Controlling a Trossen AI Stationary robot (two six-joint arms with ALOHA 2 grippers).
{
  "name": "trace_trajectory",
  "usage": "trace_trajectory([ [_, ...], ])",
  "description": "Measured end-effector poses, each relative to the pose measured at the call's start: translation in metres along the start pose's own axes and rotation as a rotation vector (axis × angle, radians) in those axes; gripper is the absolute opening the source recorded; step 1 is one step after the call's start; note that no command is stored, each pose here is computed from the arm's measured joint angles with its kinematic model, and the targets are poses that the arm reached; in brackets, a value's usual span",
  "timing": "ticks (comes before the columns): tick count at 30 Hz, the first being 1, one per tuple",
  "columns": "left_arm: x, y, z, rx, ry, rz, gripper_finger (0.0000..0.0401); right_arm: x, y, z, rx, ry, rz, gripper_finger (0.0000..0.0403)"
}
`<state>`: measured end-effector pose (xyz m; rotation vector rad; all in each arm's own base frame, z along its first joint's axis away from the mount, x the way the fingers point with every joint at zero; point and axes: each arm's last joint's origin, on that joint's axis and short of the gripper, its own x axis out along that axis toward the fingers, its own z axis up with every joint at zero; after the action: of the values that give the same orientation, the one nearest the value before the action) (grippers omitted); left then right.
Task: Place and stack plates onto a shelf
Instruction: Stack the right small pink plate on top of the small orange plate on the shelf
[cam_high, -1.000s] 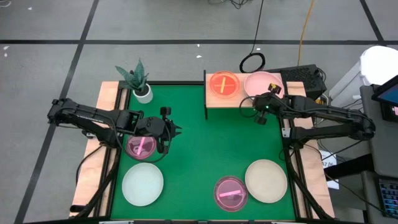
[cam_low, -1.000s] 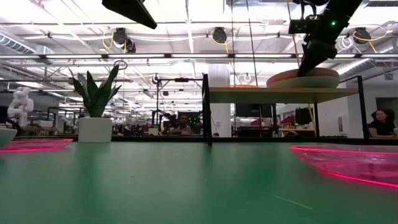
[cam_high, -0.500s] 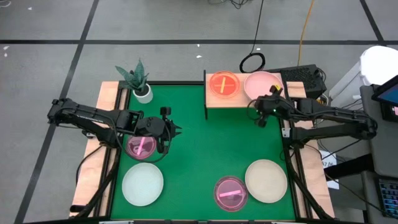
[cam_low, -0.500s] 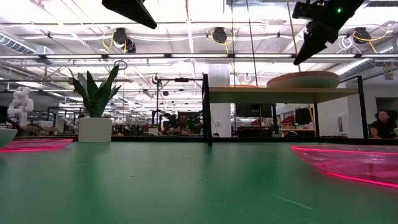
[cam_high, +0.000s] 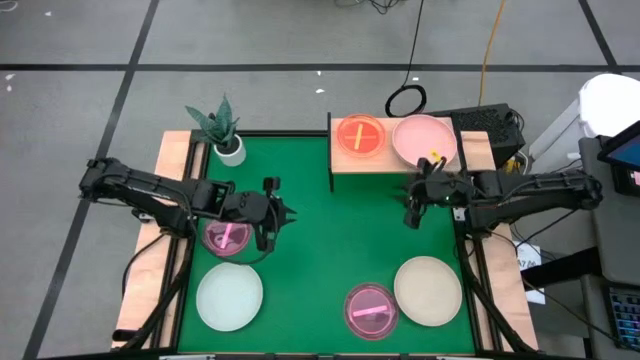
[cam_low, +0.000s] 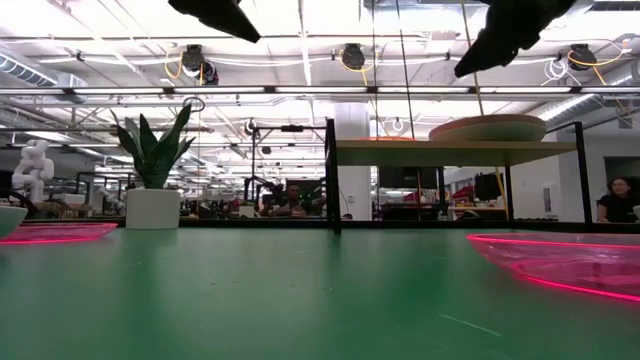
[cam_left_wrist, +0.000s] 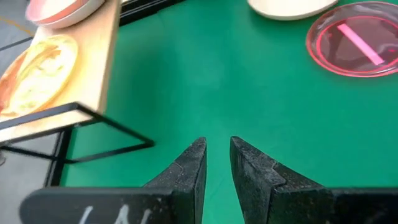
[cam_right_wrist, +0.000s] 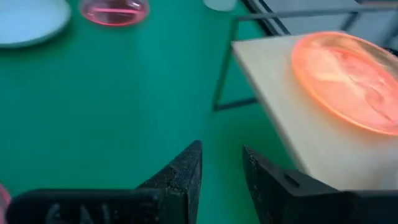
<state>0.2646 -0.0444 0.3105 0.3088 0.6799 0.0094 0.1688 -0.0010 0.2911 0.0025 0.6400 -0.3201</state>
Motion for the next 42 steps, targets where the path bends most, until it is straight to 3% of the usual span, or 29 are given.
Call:
trace_trajectory([
  [10, 0.043, -0.032, 0.002, 0.199, 0.026, -0.068, 0.0079, 0.017, 0.017, -0.02, -0.068, -0.056, 0.067, 0.01],
  [21, 0.084, -0.072, 0.014, 0.336, -0.177, -0.243, 0.0079, 0.018, 0.018, -0.021, -0.05, -0.048, 0.096, 0.01],
  [29, 0.109, -0.111, 0.017, 0.499, -0.326, -0.25, 0.0079, 0.018, 0.019, -0.021, -0.047, -0.051, 0.096, 0.01],
  [34, 0.116, -0.122, 0.017, 0.588, -0.384, -0.231, 0.0079, 0.018, 0.019, -0.021, -0.022, -0.049, 0.097, 0.01],
  [38, 0.116, -0.124, 0.016, 0.586, -0.346, -0.147, 0.0079, 0.018, 0.019, -0.022, -0.002, -0.045, 0.098, 0.01],
  [42, 0.112, -0.132, 0.014, 0.605, -0.336, -0.164, 0.0079, 0.018, 0.02, -0.021, 0.003, -0.053, 0.105, 0.01],
])
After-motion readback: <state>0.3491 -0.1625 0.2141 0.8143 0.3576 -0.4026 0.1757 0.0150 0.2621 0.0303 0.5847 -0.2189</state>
